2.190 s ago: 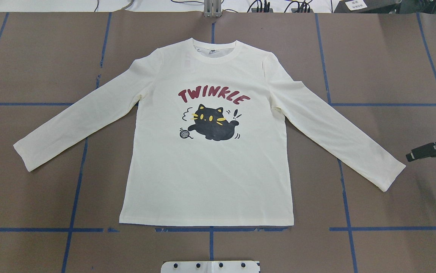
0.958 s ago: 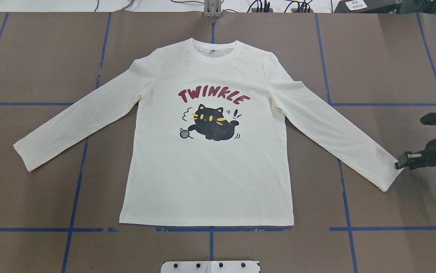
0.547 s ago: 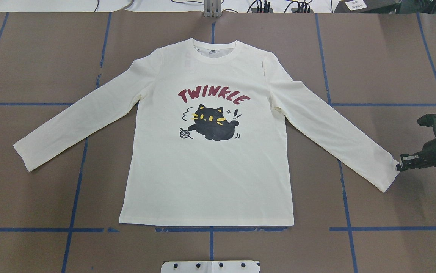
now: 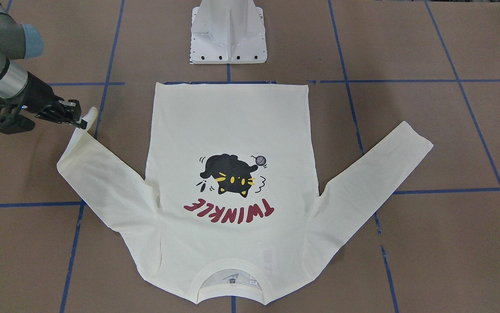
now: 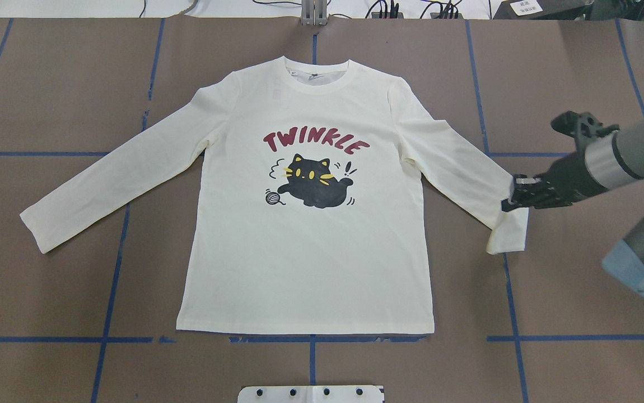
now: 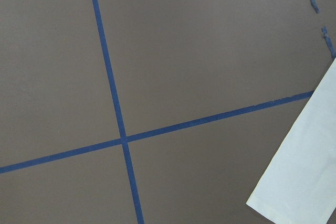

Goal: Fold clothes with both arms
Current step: 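Carry the grasped sleeve across the shirt front toward the other sleeve with the right gripper, then release the sleeve with the right gripper while the left gripper grasps the other cuff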

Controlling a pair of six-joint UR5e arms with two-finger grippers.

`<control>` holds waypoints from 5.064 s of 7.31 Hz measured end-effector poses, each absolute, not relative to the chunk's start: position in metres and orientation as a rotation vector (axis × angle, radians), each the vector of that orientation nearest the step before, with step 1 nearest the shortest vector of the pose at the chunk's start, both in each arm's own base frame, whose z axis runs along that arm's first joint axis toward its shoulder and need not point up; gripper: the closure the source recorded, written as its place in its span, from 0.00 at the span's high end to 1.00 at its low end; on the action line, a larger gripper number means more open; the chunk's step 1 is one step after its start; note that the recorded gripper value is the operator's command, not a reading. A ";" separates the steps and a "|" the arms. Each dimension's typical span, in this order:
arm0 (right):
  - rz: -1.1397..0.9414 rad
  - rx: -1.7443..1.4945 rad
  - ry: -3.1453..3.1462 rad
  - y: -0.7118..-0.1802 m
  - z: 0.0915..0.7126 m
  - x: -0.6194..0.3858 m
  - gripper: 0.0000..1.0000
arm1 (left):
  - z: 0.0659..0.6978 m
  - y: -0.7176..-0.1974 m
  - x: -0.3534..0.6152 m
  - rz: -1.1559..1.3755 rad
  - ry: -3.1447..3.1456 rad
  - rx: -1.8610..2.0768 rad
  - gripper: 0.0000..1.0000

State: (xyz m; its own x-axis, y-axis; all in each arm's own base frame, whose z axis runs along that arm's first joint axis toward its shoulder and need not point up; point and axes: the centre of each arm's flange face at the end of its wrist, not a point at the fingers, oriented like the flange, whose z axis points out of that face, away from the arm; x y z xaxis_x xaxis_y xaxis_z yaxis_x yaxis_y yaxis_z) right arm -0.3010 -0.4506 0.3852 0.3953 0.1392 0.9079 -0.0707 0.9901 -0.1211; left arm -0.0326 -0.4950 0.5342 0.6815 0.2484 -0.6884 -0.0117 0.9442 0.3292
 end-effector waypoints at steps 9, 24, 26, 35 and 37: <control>0.313 0.065 -1.110 -0.532 0.077 -0.635 0.00 | 0.530 -0.496 -0.032 0.163 0.811 0.342 1.00; 0.350 0.081 -1.187 -0.478 0.181 -0.456 1.00 | 0.610 -0.469 0.186 -0.067 0.920 0.017 0.83; 0.321 0.080 -1.180 -0.475 0.201 -0.430 1.00 | 0.618 -0.470 0.215 -0.025 0.906 0.008 0.74; 0.317 0.075 -1.177 -0.472 0.207 -0.424 1.00 | 0.582 -0.464 0.238 0.035 0.966 0.005 0.00; 0.309 0.061 -1.165 -0.474 0.226 -0.405 1.00 | 0.502 -0.474 0.249 0.013 1.083 0.019 0.00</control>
